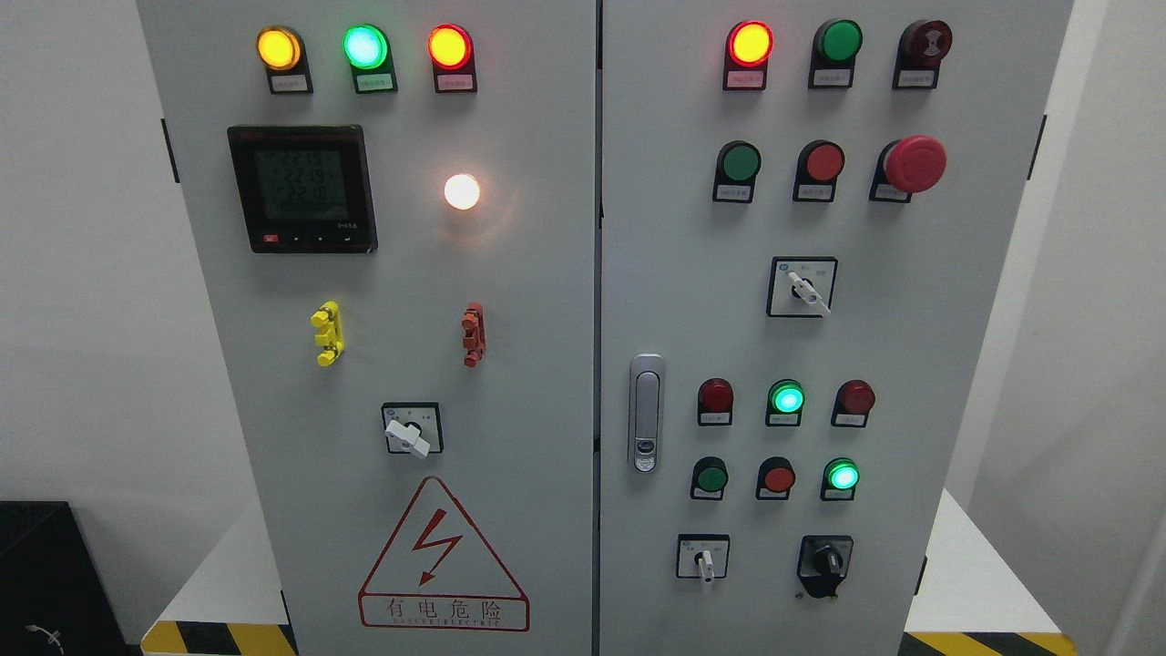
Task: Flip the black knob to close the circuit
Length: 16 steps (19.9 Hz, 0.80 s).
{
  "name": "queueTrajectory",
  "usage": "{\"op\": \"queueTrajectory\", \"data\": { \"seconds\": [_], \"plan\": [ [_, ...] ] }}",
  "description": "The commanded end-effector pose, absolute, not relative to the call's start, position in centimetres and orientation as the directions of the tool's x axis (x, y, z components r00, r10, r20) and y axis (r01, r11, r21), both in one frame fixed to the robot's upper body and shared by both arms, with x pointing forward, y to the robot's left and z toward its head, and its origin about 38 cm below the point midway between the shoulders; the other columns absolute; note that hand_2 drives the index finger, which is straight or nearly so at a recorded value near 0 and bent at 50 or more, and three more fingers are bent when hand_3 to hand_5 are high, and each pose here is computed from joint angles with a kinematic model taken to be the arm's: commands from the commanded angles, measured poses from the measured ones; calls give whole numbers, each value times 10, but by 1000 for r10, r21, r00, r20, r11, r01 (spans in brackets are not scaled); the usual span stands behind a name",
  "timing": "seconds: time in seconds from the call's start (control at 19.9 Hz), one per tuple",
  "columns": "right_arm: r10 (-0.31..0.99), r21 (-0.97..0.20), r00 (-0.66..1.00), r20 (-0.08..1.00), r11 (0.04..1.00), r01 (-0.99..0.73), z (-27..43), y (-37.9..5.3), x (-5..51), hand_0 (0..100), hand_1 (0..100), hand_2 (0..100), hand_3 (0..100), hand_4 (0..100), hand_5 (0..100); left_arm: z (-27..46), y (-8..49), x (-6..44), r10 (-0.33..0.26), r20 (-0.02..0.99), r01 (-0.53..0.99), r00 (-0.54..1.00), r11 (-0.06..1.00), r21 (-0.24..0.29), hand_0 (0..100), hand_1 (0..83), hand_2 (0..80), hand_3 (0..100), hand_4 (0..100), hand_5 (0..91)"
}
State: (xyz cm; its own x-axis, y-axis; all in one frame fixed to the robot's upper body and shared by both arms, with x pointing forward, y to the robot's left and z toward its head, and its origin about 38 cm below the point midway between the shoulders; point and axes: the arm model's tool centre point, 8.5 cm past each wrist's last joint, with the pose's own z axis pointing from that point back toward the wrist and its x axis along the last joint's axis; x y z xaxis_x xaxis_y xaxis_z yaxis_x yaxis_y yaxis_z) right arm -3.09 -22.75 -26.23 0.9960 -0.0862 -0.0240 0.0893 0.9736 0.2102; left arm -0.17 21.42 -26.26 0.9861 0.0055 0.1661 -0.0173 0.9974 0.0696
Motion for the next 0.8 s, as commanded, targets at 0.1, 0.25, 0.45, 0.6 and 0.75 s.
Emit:
{"op": "queueTrajectory", "data": {
  "seconds": [0.1, 0.25, 0.45, 0.6, 0.75],
  "plan": [
    [-95, 212, 995, -19, 972, 97, -262, -229, -31, 0, 245, 0, 0, 0, 0, -262, 213, -9, -35, 144, 26, 989, 997, 68, 120, 556, 0, 0, 0, 0],
    [-98, 215, 995, -15, 972, 98, -262, -229, -29, 0, 245, 0, 0, 0, 0, -262, 214, -9, -35, 146, 25, 989, 997, 69, 120, 556, 0, 0, 0, 0],
    [-98, 220, 995, -10, 971, 98, -262, -232, -30, 0, 245, 0, 0, 0, 0, -262, 213, -9, -37, 146, 27, 989, 997, 68, 120, 556, 0, 0, 0, 0],
    [-91, 212, 995, 47, 974, 79, -262, -235, -10, 0, 244, 0, 0, 0, 0, -262, 214, -9, -35, 144, 26, 989, 997, 69, 120, 556, 0, 0, 0, 0],
    [-78, 191, 991, 111, 980, 55, -262, -242, 15, 0, 244, 0, 0, 0, 0, -262, 213, -9, -34, 144, 24, 989, 997, 68, 120, 556, 0, 0, 0, 0]
  ]
}}
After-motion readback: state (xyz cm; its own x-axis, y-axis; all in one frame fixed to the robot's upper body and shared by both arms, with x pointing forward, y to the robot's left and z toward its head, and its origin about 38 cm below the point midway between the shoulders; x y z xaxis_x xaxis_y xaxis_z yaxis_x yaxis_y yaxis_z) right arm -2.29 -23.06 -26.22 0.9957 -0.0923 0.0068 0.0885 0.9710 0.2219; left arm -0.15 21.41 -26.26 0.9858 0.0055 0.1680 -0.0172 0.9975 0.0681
